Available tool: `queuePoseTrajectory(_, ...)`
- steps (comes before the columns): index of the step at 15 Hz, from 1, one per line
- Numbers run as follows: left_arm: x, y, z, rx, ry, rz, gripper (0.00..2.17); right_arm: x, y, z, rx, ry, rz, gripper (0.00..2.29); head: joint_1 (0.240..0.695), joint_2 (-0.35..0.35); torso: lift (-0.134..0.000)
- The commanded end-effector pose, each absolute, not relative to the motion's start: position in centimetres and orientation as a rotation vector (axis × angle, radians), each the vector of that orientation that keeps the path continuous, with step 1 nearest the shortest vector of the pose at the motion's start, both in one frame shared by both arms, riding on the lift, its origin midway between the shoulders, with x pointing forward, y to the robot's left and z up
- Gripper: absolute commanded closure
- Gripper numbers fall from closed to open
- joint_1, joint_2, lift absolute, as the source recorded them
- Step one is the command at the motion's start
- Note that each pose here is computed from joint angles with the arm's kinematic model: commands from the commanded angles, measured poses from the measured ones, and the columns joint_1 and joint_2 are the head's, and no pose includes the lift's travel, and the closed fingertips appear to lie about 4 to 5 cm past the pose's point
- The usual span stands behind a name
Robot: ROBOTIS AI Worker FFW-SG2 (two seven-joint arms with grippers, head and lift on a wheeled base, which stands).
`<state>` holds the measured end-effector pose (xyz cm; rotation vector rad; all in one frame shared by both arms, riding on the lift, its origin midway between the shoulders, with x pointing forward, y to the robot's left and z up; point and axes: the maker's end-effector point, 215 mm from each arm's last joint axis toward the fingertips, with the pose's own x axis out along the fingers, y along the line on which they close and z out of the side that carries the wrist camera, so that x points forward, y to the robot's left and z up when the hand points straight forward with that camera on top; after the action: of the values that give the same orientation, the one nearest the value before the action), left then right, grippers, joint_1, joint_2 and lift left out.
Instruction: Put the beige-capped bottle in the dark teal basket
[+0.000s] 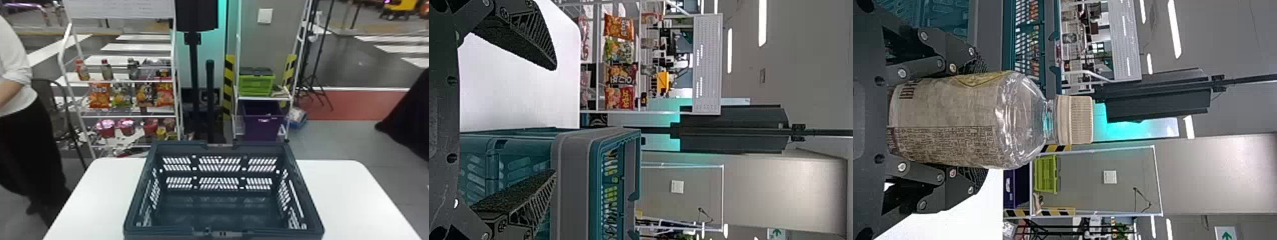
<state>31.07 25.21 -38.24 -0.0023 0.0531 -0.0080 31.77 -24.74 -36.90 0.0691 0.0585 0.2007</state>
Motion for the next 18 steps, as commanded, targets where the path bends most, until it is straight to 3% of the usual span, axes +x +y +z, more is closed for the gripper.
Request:
queuePoseTrajectory(1, 30.9, 25.3, -38.3, -0.001, 0.051, -0.007, 0.15, 31.8, -24.7, -36.8, 0.07, 0.056, 0.202, 2.29, 0.499, 0.0, 0.0)
queuePoseTrajectory(9, 30.8, 25.3, -38.1, -0.002, 0.045, -0.008, 0.15, 32.3, -24.3, -34.6, 0.071, 0.015, 0.201, 2.29, 0.499, 0.0, 0.0)
queuePoseTrajectory(18, 30.6, 25.1, -37.9, -0.001, 0.036, -0.013, 0.15, 37.8, -21.3, -28.1, 0.125, -0.017, 0.239, 2.29, 0.499, 0.0, 0.0)
